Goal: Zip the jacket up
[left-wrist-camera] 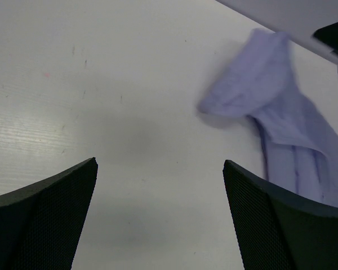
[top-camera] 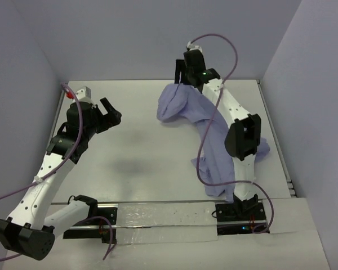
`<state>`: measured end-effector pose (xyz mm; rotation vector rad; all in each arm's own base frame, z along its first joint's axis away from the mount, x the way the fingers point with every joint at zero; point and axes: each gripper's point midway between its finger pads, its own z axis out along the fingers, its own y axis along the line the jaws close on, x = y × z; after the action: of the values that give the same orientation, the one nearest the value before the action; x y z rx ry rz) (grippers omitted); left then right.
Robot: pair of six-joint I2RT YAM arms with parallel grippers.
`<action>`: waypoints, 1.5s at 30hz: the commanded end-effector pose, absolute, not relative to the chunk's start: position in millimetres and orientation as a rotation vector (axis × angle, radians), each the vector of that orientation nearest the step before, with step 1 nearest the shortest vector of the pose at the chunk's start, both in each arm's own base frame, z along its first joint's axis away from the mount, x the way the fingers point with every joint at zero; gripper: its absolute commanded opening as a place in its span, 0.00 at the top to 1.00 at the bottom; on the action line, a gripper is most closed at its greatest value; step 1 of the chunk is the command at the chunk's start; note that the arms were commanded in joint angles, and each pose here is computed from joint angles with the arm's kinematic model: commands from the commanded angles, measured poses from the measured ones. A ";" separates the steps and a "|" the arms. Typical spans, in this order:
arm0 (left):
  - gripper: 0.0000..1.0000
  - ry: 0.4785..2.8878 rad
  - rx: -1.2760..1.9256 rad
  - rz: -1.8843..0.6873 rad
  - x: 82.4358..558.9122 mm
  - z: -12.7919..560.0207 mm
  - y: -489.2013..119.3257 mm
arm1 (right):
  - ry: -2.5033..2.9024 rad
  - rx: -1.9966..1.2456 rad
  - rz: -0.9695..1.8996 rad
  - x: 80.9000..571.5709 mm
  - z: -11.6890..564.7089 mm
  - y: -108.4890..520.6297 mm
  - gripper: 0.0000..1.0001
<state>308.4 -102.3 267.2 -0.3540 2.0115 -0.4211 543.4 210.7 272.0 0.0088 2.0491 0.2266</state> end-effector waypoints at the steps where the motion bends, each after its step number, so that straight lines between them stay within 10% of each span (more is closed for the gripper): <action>1: 0.01 2.054 -0.292 -0.492 308.1 254.5 -120.7 | 2.048 0.052 0.349 508.1 309.7 211.5 0.14; 9: 0.04 2.185 -0.109 -0.611 303.3 211.8 -199.2 | 2.139 0.080 0.310 414.8 254.6 169.2 0.09; 19: 0.31 2.329 0.332 -0.909 235.5 154.4 -359.7 | 2.317 0.325 0.235 297.7 138.1 104.0 0.33; 24: 0.34 2.461 0.350 -1.126 202.4 133.9 -420.3 | 2.276 0.443 0.209 283.5 130.9 78.8 0.17; 39: 0.20 2.636 0.175 -1.103 213.1 73.7 -477.0 | 2.269 0.599 0.154 280.7 120.5 39.8 0.12; 45: 0.39 2.702 0.200 -0.976 211.5 39.3 -474.0 | 2.330 0.598 0.215 283.6 92.4 50.1 0.17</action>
<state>210.9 -470.2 45.0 0.1831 2.6971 -1.0246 277.0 43.7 103.9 0.5907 2.3280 0.1645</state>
